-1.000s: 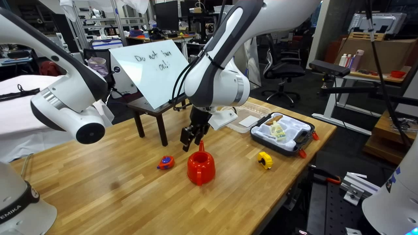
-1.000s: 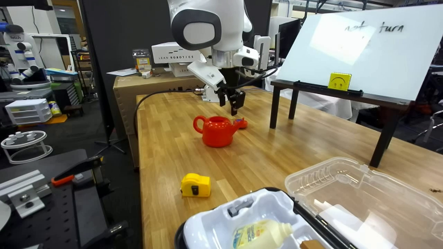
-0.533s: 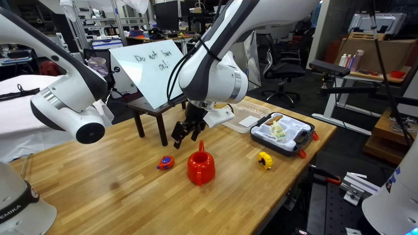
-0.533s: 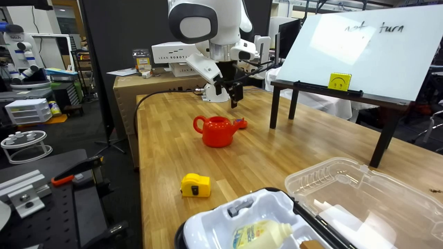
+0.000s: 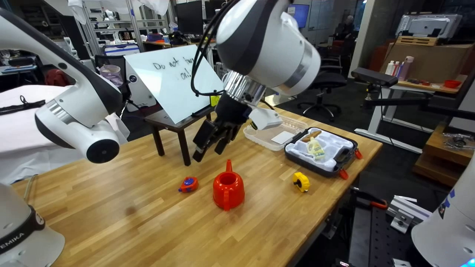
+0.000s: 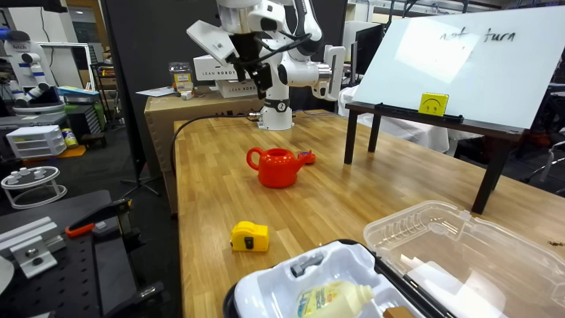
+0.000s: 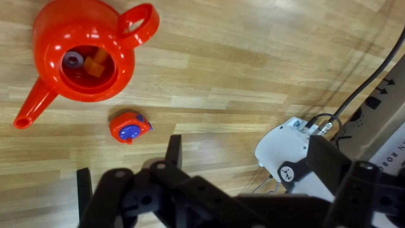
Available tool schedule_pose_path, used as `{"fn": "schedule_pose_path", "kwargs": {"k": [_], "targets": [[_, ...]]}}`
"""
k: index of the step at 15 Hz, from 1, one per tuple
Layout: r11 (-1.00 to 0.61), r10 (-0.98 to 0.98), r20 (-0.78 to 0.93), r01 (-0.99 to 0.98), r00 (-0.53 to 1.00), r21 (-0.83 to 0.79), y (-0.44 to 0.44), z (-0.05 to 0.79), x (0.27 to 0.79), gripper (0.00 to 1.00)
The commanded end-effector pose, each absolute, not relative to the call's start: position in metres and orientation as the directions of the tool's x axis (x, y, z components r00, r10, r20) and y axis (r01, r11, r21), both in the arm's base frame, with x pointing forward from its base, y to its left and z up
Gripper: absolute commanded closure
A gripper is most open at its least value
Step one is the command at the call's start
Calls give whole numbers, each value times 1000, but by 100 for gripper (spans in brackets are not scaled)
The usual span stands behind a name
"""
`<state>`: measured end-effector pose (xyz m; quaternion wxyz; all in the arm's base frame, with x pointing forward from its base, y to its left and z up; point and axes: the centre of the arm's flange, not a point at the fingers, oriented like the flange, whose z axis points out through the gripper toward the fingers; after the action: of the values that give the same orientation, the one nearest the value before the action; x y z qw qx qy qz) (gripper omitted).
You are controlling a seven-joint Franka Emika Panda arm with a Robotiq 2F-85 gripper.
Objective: Put the yellow toy dumbbell in the orange toy teapot
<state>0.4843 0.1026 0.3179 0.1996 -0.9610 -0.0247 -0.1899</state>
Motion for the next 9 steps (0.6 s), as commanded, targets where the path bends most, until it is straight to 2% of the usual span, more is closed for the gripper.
{"fn": "schedule_pose_path", "kwargs": {"k": [1,5,9], "targets": [[-899,12,357,166,934,-404,86,338,431,0],[-886,60,292,186,955,-425,50,340,376,0],[-830,87,192,178,978,-530,-3,335,309,0]]}}
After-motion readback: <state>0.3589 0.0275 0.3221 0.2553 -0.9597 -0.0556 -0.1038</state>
